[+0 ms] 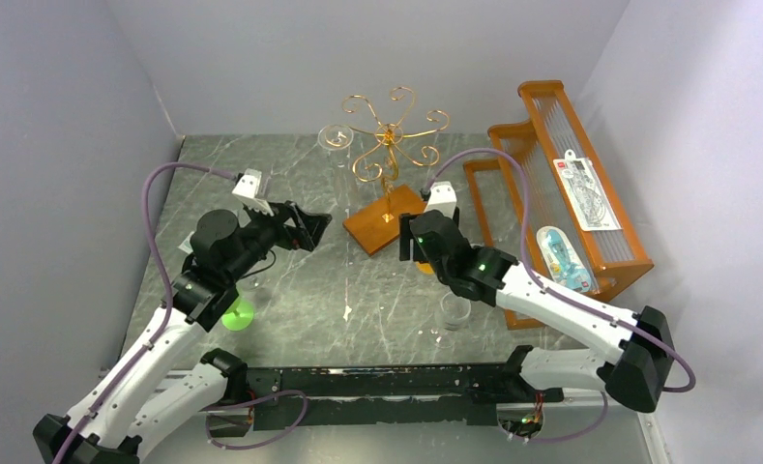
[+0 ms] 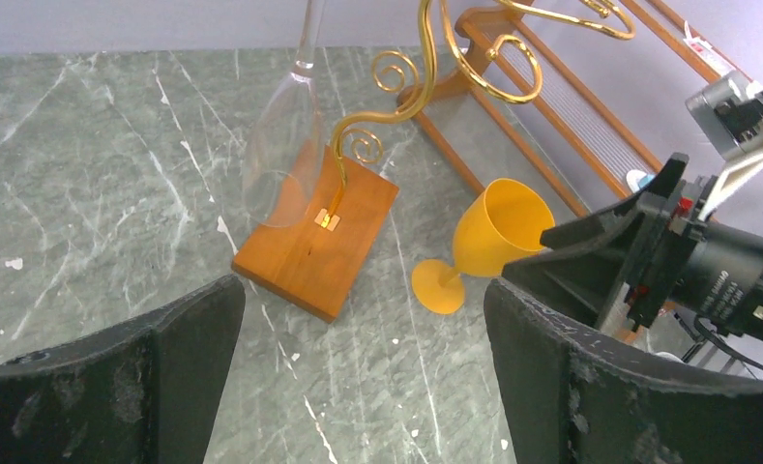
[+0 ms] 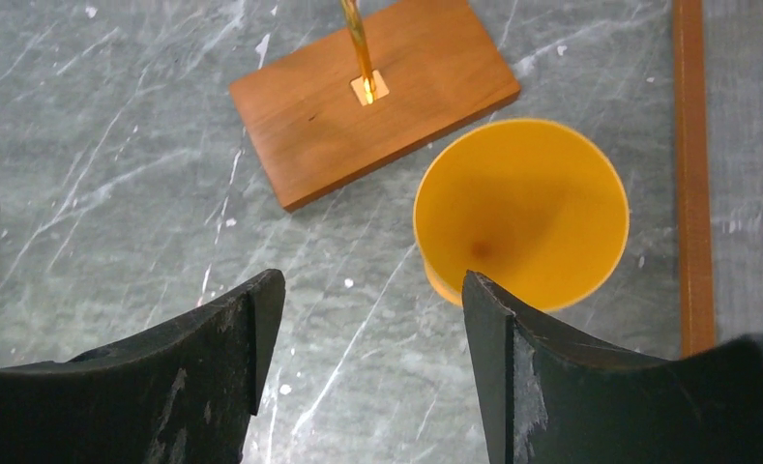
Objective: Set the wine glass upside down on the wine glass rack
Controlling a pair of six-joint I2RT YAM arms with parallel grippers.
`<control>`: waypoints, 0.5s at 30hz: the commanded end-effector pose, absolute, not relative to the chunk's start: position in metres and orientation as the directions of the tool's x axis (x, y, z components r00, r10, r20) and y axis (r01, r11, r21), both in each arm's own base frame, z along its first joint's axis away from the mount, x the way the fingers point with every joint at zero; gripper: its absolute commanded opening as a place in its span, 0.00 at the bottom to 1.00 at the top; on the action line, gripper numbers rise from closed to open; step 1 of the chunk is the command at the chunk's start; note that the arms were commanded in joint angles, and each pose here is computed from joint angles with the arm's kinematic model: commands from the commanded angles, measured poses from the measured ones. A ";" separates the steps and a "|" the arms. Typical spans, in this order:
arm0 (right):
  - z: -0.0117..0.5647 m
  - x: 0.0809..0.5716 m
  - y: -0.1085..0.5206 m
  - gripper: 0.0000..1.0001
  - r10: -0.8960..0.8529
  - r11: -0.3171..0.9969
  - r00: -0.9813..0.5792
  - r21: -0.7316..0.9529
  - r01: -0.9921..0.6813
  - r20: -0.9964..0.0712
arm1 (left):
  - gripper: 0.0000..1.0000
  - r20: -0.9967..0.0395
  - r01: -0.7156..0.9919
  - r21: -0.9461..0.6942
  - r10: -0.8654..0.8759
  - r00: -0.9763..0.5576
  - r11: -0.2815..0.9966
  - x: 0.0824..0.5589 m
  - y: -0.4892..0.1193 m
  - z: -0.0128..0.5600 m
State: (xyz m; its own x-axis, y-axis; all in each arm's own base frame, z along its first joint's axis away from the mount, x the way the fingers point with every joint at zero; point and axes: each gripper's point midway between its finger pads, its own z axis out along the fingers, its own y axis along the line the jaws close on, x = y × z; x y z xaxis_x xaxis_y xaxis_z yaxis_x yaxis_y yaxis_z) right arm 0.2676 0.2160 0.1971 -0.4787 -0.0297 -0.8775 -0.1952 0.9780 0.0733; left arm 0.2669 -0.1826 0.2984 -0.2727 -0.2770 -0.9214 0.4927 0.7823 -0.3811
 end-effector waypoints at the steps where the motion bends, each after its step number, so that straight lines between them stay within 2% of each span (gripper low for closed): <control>1: 0.193 0.287 0.219 0.71 -0.041 0.978 -0.458 0.059 -0.202 -0.888 | 0.97 -0.925 0.453 -0.367 -0.268 -0.269 0.813 0.271 -0.176 0.286; 6: 0.186 0.300 0.218 0.67 -0.063 0.978 -0.452 0.034 -0.204 -0.890 | 0.97 -0.927 0.422 -0.353 -0.252 -0.278 0.835 0.276 -0.172 0.278; 15: 0.154 0.294 0.227 0.40 -0.090 0.963 -0.522 0.059 -0.263 -0.848 | 0.97 -0.912 0.333 -0.368 -0.267 -0.311 0.868 0.282 -0.161 0.264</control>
State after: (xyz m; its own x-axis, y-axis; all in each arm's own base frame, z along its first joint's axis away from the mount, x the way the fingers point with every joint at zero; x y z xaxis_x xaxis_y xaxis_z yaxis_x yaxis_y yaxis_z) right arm 0.2990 0.2226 0.1686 -0.4963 -0.0677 -0.8655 -0.2238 0.9732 0.0522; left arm 0.2785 -0.1714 0.2754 -0.2943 -0.2637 -0.9186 0.4039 0.8368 -0.3696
